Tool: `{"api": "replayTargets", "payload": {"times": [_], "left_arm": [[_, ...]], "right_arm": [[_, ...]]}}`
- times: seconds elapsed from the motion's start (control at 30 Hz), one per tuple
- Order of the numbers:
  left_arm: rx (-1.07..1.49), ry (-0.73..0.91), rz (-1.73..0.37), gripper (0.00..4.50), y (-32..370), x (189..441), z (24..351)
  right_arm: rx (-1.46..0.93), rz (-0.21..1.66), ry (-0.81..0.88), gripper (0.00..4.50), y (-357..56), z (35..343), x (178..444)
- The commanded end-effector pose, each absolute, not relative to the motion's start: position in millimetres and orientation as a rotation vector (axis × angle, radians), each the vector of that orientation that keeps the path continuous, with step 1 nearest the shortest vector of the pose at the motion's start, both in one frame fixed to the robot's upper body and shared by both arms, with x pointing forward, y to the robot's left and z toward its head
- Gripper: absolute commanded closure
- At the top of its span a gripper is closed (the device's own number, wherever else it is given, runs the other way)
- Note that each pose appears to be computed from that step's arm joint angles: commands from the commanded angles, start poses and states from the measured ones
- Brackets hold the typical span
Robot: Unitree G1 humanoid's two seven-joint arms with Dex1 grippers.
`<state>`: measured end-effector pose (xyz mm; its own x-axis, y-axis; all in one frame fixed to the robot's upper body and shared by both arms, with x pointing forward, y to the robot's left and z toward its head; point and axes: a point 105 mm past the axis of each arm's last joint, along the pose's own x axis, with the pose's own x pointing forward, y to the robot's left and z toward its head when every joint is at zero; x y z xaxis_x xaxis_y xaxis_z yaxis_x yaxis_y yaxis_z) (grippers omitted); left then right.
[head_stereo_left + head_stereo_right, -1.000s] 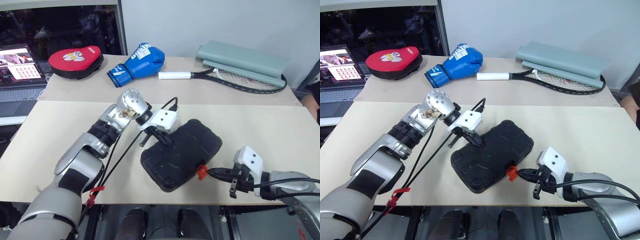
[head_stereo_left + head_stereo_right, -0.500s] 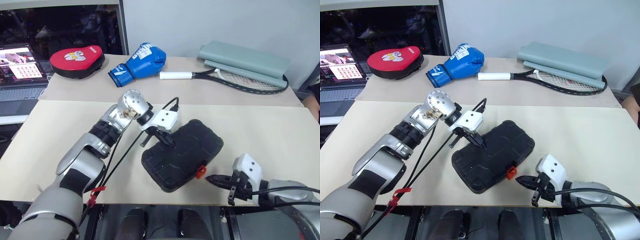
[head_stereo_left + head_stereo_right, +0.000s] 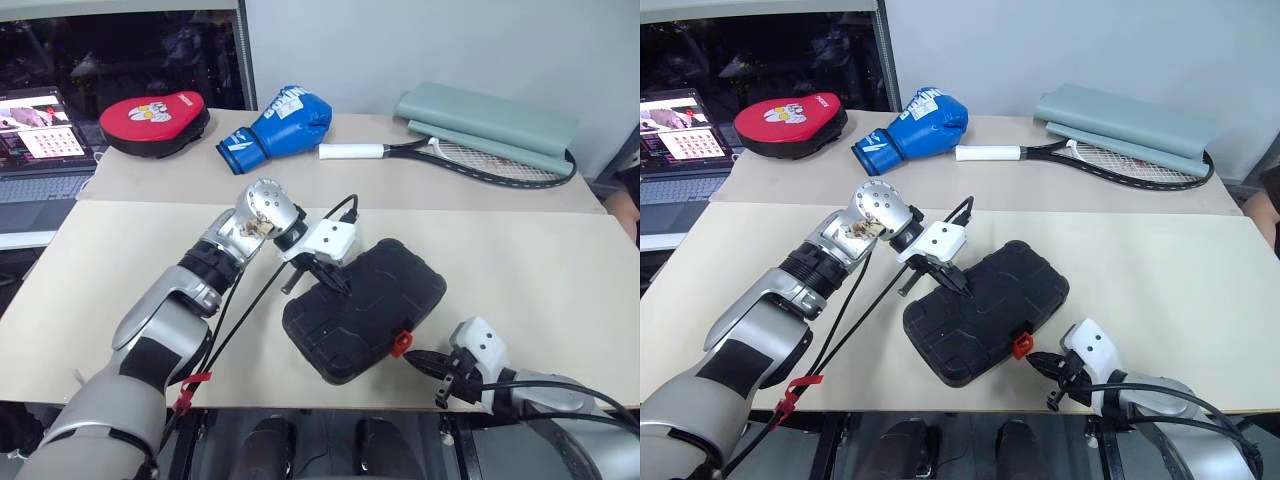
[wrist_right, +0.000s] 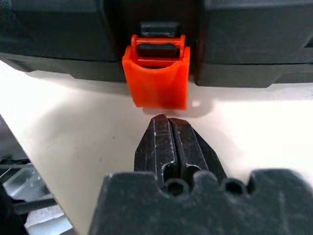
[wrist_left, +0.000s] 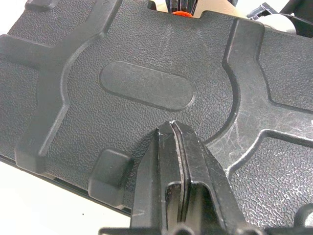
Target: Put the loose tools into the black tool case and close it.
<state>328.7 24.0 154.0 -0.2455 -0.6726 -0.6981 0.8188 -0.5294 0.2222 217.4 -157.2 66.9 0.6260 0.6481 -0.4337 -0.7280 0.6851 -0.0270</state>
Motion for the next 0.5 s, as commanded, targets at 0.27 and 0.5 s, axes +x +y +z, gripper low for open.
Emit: {"api": "replayTargets", "payload": {"times": [0.27, 0.5], "left_arm": [[0.993, 0.280, -1.931, 4.45, 23, 328, 143], [0.989, 0.270, -1.940, 4.45, 19, 327, 143]], "right_arm": [[-0.152, 0.749, 0.256, 4.50, -152, 94, 230], [-0.134, 0.780, 0.187, 4.50, -147, 112, 224]]}}
